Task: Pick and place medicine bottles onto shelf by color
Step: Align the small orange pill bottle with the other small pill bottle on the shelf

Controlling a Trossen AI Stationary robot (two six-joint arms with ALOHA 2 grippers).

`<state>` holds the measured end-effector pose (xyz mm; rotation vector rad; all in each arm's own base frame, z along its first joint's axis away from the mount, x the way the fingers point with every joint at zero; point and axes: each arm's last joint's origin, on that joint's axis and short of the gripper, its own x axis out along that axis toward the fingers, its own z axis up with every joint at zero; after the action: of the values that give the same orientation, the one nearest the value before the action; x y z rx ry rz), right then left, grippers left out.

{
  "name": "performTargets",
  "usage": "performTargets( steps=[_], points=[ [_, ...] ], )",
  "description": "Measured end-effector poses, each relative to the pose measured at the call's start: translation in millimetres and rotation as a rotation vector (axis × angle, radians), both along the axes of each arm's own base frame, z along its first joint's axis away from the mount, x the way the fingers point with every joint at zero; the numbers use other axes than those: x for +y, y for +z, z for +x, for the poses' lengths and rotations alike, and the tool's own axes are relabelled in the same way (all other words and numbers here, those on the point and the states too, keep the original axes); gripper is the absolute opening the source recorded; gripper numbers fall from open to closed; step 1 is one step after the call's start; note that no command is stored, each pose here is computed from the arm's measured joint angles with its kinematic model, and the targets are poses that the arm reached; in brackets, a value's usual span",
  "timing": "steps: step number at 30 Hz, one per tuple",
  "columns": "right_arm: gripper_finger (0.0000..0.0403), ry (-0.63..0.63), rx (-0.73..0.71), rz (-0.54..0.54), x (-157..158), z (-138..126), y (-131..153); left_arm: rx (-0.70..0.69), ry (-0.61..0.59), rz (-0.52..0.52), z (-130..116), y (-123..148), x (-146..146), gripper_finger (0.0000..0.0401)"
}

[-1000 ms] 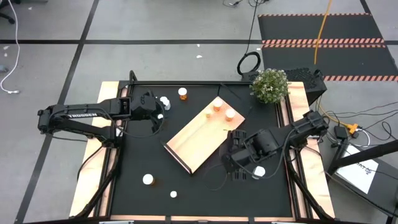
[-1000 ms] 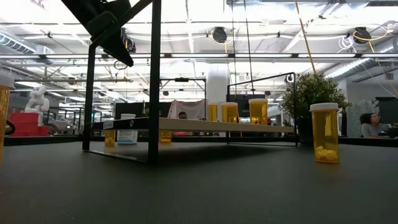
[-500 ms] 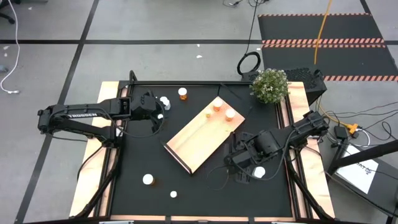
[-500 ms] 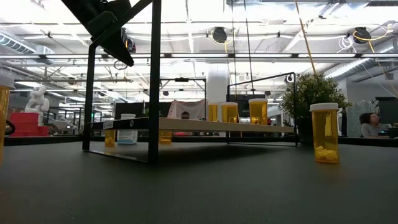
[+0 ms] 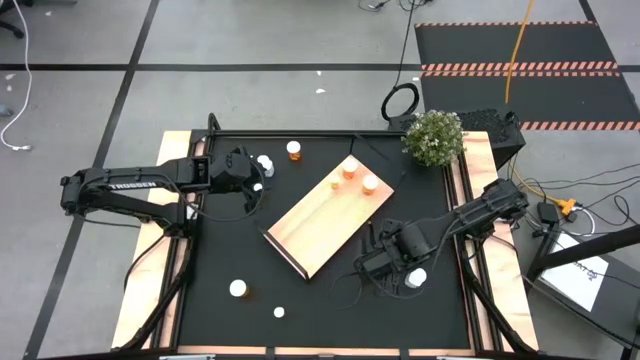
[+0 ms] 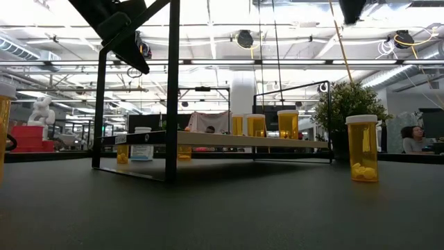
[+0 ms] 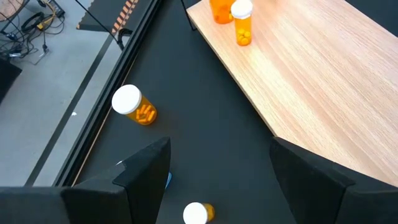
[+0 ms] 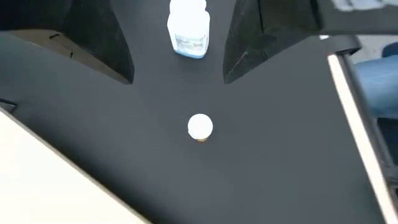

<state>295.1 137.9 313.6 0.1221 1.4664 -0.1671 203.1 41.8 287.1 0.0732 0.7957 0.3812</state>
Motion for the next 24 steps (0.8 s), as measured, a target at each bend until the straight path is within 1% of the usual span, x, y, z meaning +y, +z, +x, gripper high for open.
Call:
performTargets(
  steps=[5,10,15,19,24],
  points=[
    [0.024,0.037,0.021,-0.011,-0.9,2.7,-34.7,-0.003,0.001,-0.001,0.1,0.2,0.0,0.0273],
    [0.024,0.07,0.001,-0.005,-1.0,5.4,-60.2,-0.008,0.002,0.0,0.5,0.5,0.1,0.0273],
    [0.024,0.058,-0.039,0.012,-5.7,10.7,-73.5,-0.008,0.002,-0.001,0.5,0.6,0.1,0.0273],
    [0.024,0.048,-0.056,0.068,-9.8,14.6,-84.1,-0.009,0.002,-0.001,0.5,0.6,0.1,0.0273],
    [0.024,0.037,-0.045,0.096,-14.1,13.5,-98.5,-0.008,0.002,-0.001,0.5,0.6,0.1,0.0273]
  ],
)
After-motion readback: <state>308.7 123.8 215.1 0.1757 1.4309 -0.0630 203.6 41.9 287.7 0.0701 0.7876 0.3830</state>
